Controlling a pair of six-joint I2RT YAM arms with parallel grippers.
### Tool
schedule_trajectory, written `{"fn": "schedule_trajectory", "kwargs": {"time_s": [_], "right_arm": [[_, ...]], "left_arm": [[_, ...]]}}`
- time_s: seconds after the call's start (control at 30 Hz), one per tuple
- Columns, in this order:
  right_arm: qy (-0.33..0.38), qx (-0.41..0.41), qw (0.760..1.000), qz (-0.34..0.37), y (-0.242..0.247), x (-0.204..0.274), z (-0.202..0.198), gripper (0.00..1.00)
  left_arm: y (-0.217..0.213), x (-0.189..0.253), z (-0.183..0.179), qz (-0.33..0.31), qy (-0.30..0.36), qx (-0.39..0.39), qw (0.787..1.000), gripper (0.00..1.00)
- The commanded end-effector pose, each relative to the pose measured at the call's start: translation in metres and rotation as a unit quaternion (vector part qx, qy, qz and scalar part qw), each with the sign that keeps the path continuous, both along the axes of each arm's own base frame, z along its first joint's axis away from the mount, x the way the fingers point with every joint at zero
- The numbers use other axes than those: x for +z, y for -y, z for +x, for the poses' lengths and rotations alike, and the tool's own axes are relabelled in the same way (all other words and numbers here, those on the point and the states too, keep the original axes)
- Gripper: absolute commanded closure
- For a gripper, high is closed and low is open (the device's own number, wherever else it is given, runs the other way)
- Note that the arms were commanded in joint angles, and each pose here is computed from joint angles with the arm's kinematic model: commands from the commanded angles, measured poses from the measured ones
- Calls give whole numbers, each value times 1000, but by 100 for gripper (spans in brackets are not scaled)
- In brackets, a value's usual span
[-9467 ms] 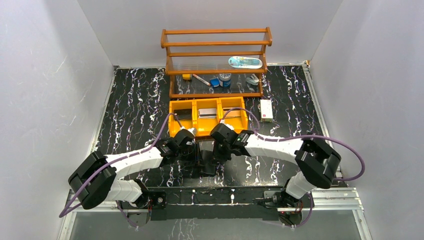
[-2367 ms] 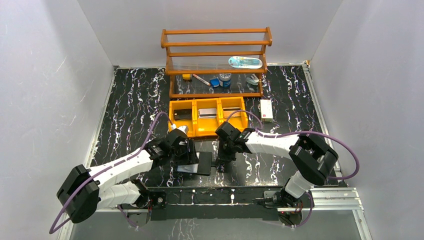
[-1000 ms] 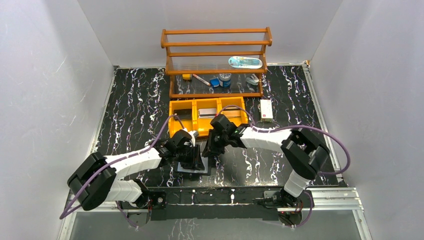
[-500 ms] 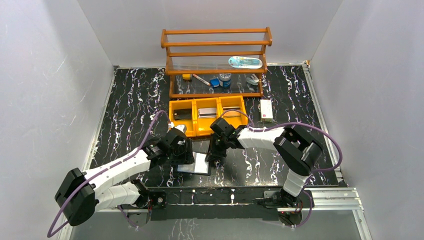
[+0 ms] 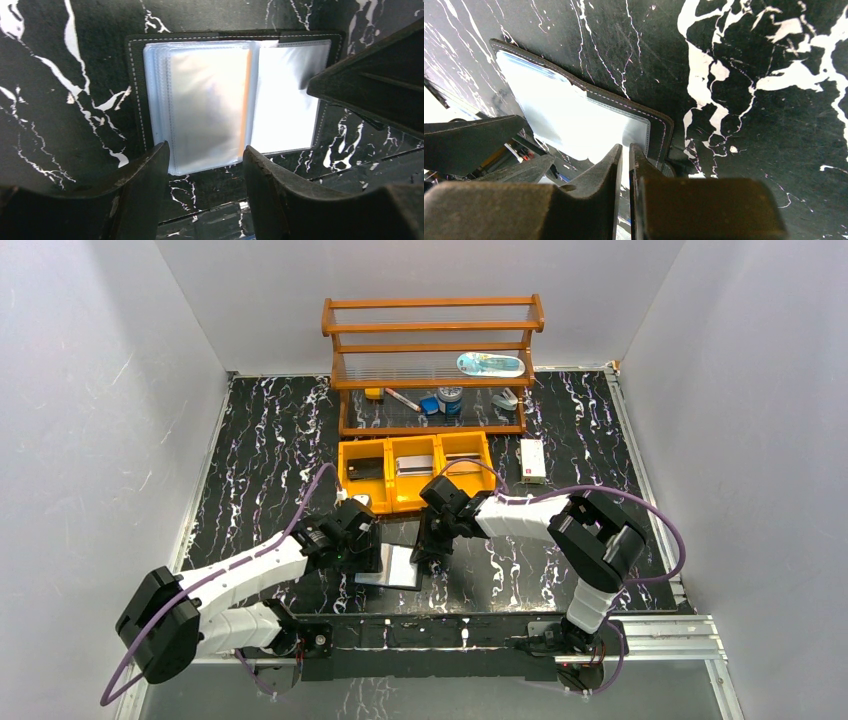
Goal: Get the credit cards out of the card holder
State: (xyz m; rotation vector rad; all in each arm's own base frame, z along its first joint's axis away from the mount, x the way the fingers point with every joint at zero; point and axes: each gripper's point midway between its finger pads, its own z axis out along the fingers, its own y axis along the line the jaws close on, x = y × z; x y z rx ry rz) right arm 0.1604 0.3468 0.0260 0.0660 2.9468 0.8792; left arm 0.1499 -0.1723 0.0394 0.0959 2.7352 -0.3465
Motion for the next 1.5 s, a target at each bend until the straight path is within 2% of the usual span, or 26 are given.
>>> {"fn": "schedule_trajectory", "kwargs": {"time_s": [0.0, 0.33, 0.73, 1.0, 1.23, 1.47], "right_arm": [[2, 4, 999, -42, 20, -13, -7, 81], [-2, 5, 999, -42, 21, -15, -9, 81], [-4, 7, 999, -38, 19, -15, -9, 80], [-6, 6, 999, -37, 20, -16, -10, 80], [-7, 6, 999, -36, 18, -16, -10, 80], [-6, 6, 999, -36, 19, -16, -10, 80]], "left_arm": [[10, 2, -2, -22, -7, -17, 1000, 47], [20, 3, -3, -47, -14, -23, 999, 53], [8, 6, 0, -21, -2, -7, 1000, 41], [6, 2, 0, -6, -14, 3, 1000, 40], [7, 12, 6, -10, 2, 6, 1000, 40], [11, 6, 0, -20, -12, -3, 1000, 40]]}}
